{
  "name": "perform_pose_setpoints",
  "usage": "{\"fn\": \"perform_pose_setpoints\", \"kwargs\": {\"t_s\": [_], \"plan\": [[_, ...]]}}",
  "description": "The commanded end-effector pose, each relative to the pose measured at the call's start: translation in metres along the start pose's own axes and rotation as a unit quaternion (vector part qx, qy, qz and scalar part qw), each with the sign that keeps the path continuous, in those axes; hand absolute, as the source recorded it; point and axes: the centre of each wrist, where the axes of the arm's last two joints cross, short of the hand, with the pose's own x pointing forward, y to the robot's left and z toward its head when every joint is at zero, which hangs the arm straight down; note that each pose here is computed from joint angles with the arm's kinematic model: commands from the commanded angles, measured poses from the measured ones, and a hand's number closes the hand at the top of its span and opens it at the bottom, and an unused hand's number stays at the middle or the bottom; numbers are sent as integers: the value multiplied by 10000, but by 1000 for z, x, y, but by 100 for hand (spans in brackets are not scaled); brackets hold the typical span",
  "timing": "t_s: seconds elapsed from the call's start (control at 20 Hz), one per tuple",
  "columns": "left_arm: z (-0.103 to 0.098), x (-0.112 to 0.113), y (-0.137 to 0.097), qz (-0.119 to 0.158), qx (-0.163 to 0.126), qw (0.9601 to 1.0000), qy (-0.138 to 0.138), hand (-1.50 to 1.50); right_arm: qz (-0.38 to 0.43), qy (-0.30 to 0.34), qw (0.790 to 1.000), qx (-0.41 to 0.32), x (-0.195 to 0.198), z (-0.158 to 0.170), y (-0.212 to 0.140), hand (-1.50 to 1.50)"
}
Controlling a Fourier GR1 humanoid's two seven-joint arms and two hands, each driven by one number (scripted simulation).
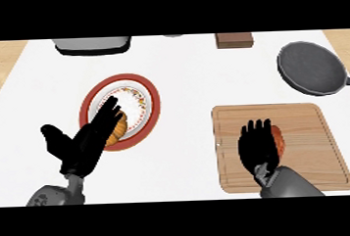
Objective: Pick the sweet potato from the cutting board and place it in the pan
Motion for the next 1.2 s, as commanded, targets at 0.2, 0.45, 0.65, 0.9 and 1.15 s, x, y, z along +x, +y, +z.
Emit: {"fn": "perform_pose_setpoints", "kwargs": {"t_s": [0.2, 0.45, 0.65, 0.9, 1.15], "plan": [[-2, -20, 8, 40, -31, 10000, 35, 0, 103, 146, 9998, -50, -17, -26, 9, -150], [4, -10, -14, -25, -39, 10000, 36, 0, 263, -156, 9979, -565, -26, -33, 27, 150], [4, -5, 2, 47, -89, 9999, -17, 0, 596, -292, 9946, -794, -24, -39, 3, 150], [0, -5, 2, 42, 75, 10000, 5, 0, -883, -1238, 9791, -1353, -48, -29, 41, 150], [3, -12, 18, 77, 145, 9999, 31, 0, -2290, -2227, 9305, -1792, -53, -12, 71, 150]]}}
